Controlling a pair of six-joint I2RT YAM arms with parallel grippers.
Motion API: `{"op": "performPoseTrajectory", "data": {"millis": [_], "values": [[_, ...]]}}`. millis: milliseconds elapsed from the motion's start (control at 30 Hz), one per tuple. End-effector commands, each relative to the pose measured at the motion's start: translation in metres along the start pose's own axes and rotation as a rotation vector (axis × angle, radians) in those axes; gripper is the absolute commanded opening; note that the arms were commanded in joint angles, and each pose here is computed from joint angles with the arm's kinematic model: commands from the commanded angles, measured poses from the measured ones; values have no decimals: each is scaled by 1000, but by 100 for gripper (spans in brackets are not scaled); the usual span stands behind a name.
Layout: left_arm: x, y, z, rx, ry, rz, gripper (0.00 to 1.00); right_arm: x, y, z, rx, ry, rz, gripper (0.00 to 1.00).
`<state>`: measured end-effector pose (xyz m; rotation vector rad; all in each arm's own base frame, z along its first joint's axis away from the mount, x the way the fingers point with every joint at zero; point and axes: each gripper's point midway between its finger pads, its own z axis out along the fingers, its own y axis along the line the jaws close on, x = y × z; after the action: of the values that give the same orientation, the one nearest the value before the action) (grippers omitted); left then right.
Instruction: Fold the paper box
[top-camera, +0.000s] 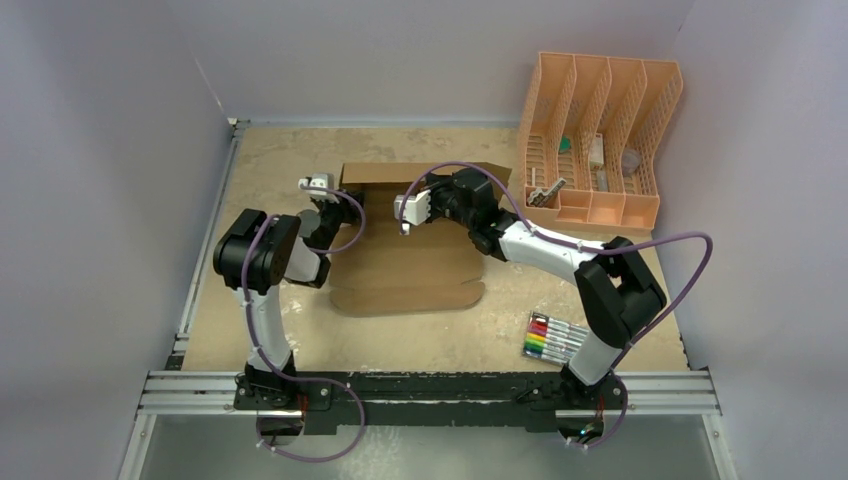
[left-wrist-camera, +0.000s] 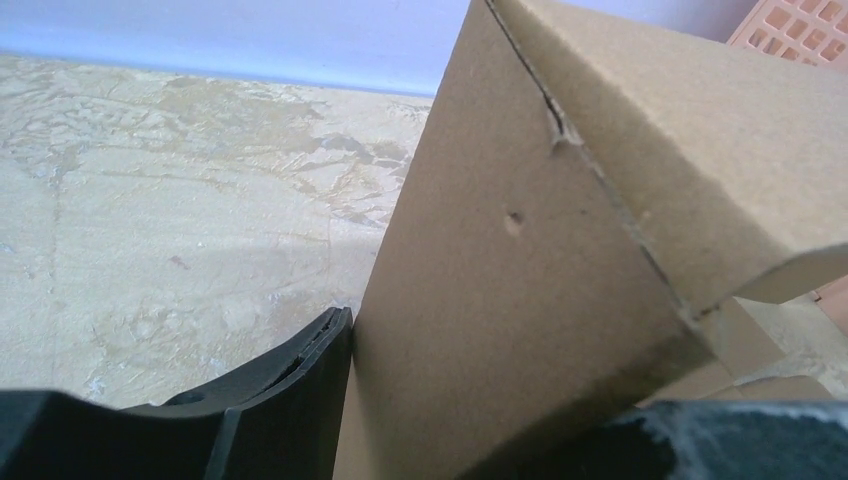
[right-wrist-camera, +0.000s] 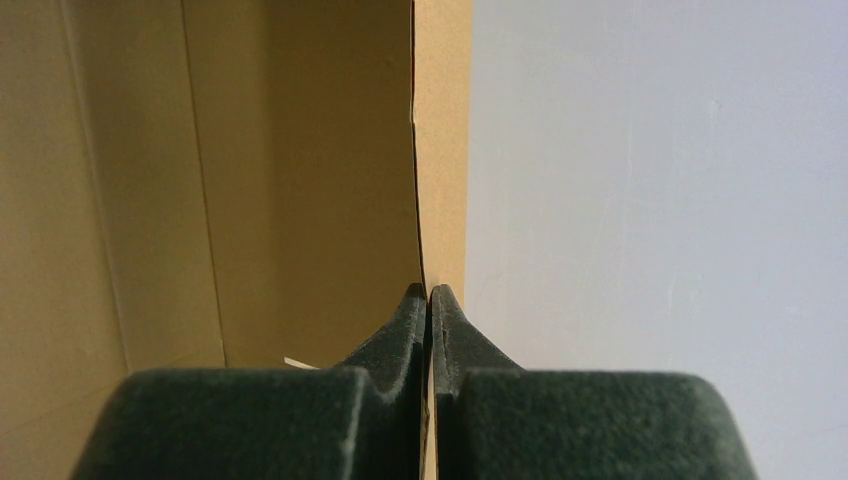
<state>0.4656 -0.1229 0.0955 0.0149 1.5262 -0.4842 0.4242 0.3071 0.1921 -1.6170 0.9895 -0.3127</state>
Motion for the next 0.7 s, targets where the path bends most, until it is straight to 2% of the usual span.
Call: {"op": "performPoseTrajectory", "data": {"millis": [0, 233, 433, 667], "values": [[-40, -4, 2, 8, -131, 13, 41, 17, 70, -5, -225, 50, 60, 0], [-35, 14, -11, -103, -79, 42, 36, 19, 74, -4, -227, 57, 69, 0], [-42, 40, -21, -352, -89, 63, 31, 22, 66, -5, -192, 74, 59, 0], [-46, 33, -38, -591, -161, 158, 28, 26, 64, -5, -160, 88, 36, 0]]}}
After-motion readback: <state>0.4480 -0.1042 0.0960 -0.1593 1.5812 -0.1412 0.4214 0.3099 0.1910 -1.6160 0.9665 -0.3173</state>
